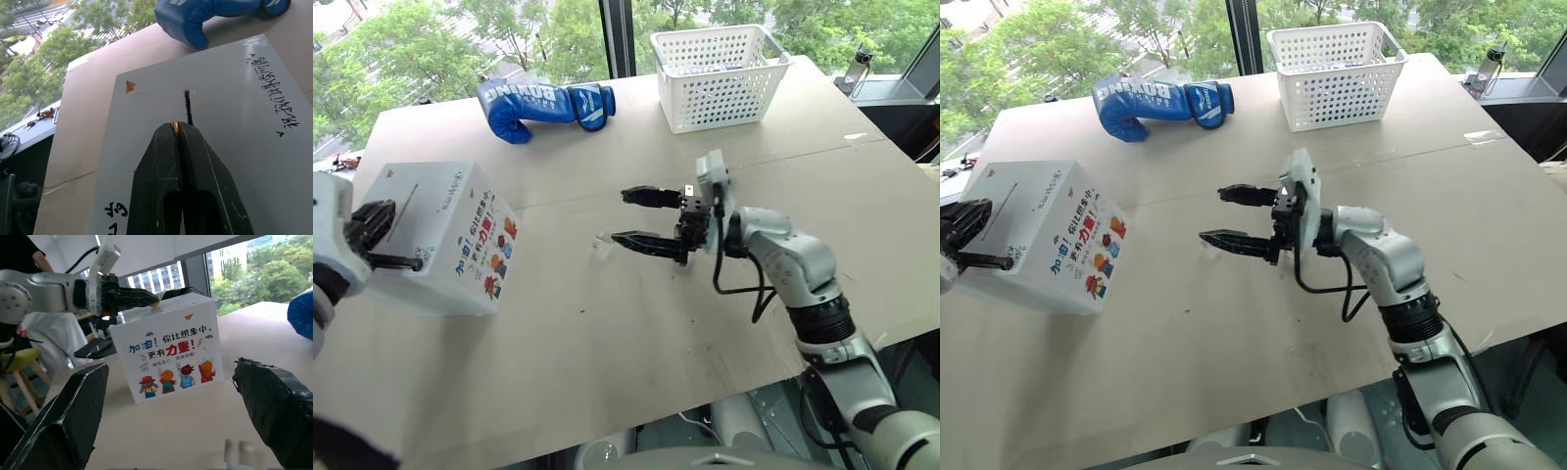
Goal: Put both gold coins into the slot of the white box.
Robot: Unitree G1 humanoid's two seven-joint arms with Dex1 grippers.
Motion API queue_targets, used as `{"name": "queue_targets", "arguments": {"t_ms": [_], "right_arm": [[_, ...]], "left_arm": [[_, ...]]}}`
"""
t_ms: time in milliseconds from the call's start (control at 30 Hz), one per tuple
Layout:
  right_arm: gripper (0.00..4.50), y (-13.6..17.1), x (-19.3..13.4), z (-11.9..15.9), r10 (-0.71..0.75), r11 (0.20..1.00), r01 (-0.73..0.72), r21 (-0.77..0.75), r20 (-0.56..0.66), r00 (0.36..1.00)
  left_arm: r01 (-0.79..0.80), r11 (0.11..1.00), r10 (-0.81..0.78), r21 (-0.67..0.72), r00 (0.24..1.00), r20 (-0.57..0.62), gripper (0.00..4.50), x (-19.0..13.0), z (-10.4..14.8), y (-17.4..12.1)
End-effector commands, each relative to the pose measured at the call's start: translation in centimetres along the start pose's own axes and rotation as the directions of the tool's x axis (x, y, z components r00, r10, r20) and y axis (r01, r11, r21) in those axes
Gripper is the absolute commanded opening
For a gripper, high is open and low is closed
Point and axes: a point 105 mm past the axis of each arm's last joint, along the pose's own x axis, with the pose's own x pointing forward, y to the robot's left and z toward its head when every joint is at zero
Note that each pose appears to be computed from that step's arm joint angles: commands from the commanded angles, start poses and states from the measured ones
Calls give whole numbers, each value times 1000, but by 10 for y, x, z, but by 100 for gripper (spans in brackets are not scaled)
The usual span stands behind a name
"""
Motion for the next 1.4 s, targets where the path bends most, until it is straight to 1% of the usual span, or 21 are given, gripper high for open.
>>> {"name": "queue_targets", "arguments": {"t_ms": [33, 100, 233, 467, 533, 667, 733, 933, 1100, 1267, 1300, 1333, 1367, 1400], "right_arm": [[445, 15, 3, 28, 93, 995, -91, -52, 44, 995], [445, 17, 5, 34, 106, 993, -103, -62, 46, 993], [445, 19, 9, 41, 120, 991, -116, -71, 56, 991], [445, 18, 9, 46, 108, 990, -103, -95, 50, 993], [445, 17, 9, 47, 101, 990, -97, -107, 42, 994], [445, 17, 9, 50, 97, 985, -91, -144, 35, 995], [445, 17, 9, 51, 91, 984, -85, -158, 32, 995], [445, 15, 11, 52, 81, 981, -75, -178, 24, 996], [445, 15, 12, 53, 69, 981, -62, -186, 30, 997], [445, 14, 12, 54, 65, 980, -59, -191, 26, 998], [449, 14, 11, 55, 65, 980, -59, -192, 25, 998], [450, 14, 11, 55, 65, 979, -59, -193, 25, 998], [450, 14, 12, 55, 65, 979, -59, -194, 25, 998], [450, 14, 11, 56, 66, 979, -60, -194, 25, 998]], "left_arm": [[18, 1000, -18, 5, 999, -49, 0, -1, -14, -9], [17, 1000, -18, -20, 999, -37, 0, 0, -16, -11], [50, 993, -48, -104, 999, 23, 0, 2, -12, -19], [82, 983, -80, -164, 997, 17, 0, 7, -19, -22], [82, 974, -78, -209, 997, 26, 0, 8, -18, -20], [53, 979, -60, -197, 998, -27, 0, 11, -26, -13], [50, 978, -58, -202, 998, -33, 0, 13, -26, -10], [68, 978, -93, -199, 989, -117, 0, 14, -34, -9], [-7, 978, -39, -208, 976, -216, 0, 16, -43, 2], [-21, 974, -36, -224, 968, -249, 0, 15, -49, 1], [-22, 975, -36, -222, 967, -251, 27, 15, -50, 1], [-22, 974, -35, -224, 968, -248, 66, 15, -50, 1], [-28, 973, -28, -228, 970, -241, 86, 15, -48, 2], [-39, 973, -17, -228, 972, -235, 137, 16, -47, 3]]}}
